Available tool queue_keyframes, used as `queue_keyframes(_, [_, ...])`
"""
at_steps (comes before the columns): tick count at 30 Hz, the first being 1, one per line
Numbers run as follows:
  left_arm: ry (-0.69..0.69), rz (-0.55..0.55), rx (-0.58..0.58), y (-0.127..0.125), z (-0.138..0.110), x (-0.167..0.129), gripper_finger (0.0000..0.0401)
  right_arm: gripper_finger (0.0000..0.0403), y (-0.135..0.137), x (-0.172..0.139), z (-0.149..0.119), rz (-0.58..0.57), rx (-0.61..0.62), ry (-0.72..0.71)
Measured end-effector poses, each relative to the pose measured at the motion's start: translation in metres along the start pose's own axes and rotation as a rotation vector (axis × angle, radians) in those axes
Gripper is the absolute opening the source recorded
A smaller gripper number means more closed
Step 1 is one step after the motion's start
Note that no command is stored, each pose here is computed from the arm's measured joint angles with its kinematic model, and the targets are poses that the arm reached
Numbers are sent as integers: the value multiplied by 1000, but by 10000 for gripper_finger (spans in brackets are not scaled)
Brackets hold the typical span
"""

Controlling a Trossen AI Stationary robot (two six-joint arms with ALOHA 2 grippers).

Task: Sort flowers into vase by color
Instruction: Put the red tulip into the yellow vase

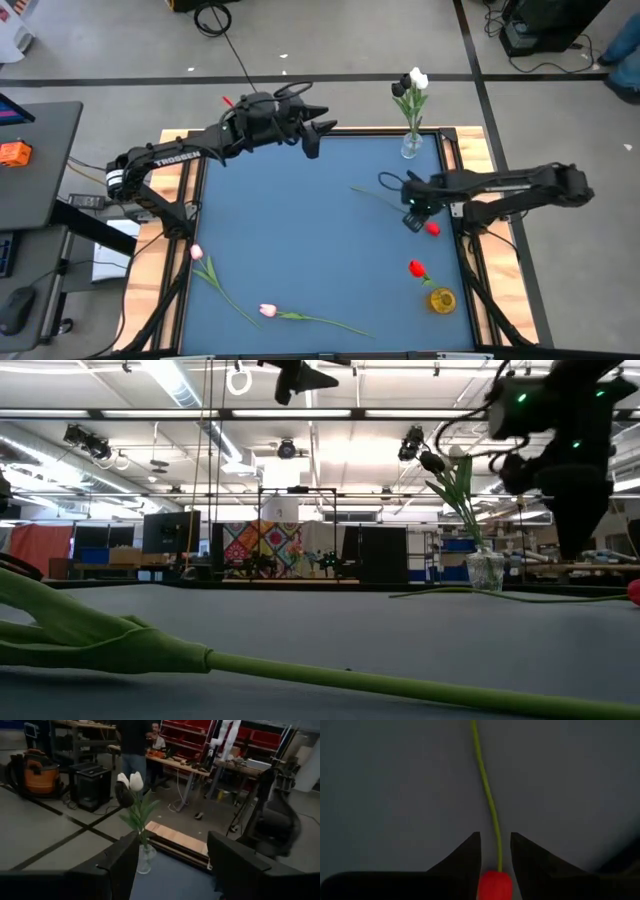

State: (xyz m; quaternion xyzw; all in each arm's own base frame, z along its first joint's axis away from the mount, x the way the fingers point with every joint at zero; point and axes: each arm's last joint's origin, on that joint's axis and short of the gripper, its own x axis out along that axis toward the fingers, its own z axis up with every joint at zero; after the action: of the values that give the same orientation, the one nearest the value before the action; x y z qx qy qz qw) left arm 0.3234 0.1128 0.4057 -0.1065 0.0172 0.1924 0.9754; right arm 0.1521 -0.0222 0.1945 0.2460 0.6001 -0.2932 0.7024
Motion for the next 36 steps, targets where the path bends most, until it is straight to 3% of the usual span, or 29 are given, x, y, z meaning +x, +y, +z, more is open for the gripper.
queue_keyframes(8, [134, 5, -5, -5, -14, -1, 240, 117, -7, 23, 18, 52, -64, 179])
queue_keyframes(16, [260, 20, 1, -6, -26, -4, 240, 117, -4, 40, 20, 54, -119, 265])
queue_keyframes(23, [290, 27, 5, -5, -29, -5, 240, 112, -4, 59, 15, 33, -63, 359])
queue_keyframes(29, [281, 42, 5, -1, -28, -4, 240, 79, -4, 71, 15, -9, -27, 406])
queue_keyframes(36, [273, 72, 9, 1, -27, -4, 240, 12, -3, 70, 15, -3, -4, 397])
